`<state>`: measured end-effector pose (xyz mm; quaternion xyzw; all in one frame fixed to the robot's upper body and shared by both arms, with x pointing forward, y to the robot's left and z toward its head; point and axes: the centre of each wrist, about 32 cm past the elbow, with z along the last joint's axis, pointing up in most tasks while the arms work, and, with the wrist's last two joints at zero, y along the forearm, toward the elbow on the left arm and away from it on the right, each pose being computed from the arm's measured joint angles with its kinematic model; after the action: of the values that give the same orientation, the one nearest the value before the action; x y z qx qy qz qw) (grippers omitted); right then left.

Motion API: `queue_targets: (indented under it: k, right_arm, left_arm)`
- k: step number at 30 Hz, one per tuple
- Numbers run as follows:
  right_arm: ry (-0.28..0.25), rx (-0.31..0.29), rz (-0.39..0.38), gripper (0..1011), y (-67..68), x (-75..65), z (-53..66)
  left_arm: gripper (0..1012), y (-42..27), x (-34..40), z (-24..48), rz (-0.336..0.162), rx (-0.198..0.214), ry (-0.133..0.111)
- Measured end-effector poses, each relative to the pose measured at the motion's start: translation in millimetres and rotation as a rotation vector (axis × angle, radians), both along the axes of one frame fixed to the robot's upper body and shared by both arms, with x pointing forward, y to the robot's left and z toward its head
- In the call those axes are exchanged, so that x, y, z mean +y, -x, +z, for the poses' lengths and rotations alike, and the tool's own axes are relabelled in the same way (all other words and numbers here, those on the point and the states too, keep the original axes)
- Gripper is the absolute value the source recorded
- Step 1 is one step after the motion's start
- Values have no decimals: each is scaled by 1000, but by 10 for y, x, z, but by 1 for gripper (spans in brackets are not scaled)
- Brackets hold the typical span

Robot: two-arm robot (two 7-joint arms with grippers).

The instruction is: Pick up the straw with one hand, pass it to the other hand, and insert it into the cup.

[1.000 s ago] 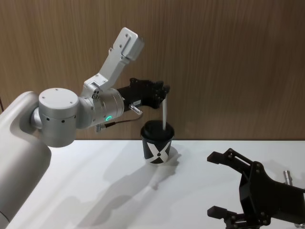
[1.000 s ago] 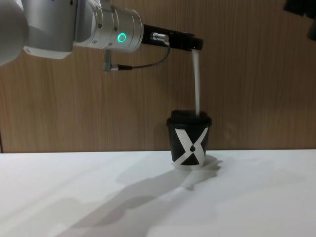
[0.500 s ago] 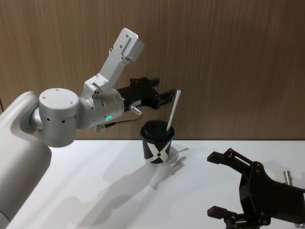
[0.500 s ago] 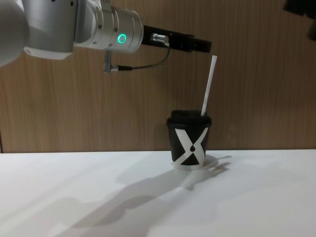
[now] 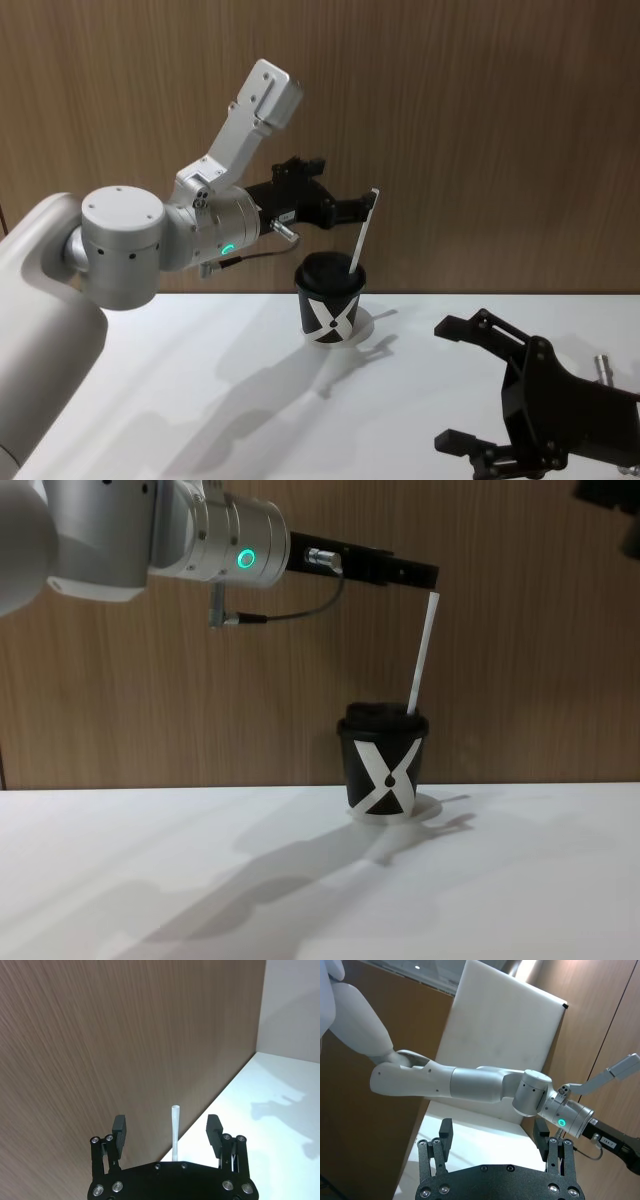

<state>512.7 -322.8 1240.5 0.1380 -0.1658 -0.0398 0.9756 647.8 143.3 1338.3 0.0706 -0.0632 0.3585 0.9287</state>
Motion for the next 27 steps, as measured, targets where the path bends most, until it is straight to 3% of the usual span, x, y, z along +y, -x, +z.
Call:
queue_targets:
  k: [7, 17, 27]
  right_arm:
    - [-3, -16, -1, 1001, -52, 20, 86]
    - [-32, -33, -21, 1001, -162, 75, 249]
    - [-72, 3, -65, 1001, -235, 150, 376]
  left_arm:
    - [1000, 50, 48, -57, -3, -28, 3]
    - [1000, 140, 187, -150, -44, -68, 21]
    - [1000, 225, 316, -205, -99, -107, 48]
